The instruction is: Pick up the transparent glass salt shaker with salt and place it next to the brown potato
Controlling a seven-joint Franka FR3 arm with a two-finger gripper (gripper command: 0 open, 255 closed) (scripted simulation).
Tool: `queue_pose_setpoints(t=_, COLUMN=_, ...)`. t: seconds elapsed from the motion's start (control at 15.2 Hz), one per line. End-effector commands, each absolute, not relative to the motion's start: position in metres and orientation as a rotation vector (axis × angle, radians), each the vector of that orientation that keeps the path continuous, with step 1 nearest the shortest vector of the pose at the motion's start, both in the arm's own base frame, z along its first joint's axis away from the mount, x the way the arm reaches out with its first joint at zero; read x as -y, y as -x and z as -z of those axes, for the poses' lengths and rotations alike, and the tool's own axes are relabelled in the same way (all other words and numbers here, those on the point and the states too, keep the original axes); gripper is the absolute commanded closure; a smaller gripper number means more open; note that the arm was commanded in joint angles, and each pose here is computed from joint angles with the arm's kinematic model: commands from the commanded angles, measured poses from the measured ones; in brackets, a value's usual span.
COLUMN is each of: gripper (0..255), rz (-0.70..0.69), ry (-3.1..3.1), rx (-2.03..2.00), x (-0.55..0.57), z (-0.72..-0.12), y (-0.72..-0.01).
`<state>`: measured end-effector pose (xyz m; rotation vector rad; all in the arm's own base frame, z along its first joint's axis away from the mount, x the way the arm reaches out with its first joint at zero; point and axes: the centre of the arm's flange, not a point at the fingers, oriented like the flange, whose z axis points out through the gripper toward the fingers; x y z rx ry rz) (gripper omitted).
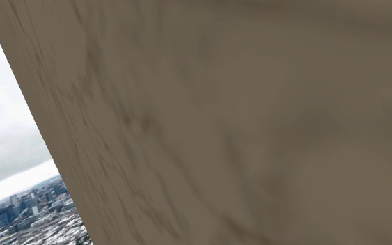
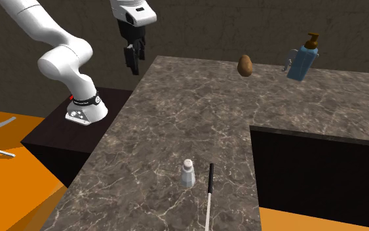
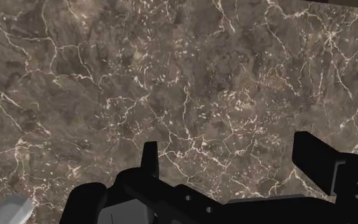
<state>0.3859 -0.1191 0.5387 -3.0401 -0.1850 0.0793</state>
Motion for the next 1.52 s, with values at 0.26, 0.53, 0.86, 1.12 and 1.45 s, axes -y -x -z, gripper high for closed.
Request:
queue_pose_setpoints(t=0.26, gripper=0, rz=-0.046, ry=3.033, rx=0.206, x=0.179, z=-0.507, y=-0.430)
queue_pose_setpoints(t=0.53, gripper=0, rz=-0.025, ry=3.028, rx=0.220, x=0.217, z=-0.487, y=-0.460)
queue_pose_setpoints(t=0.86, gripper=0, rz=0.001, ry=3.020, rx=0.236, x=0.264, z=-0.462, y=-0.498)
queue_pose_setpoints(t=1.12, gripper=0, rz=0.021, ry=3.014, rx=0.249, x=0.301, z=-0.442, y=-0.529)
queue_pose_setpoints(t=1.45, gripper=0, rz=0.047, ry=3.006, rx=0.266, x=0.347, z=-0.418, y=-0.569)
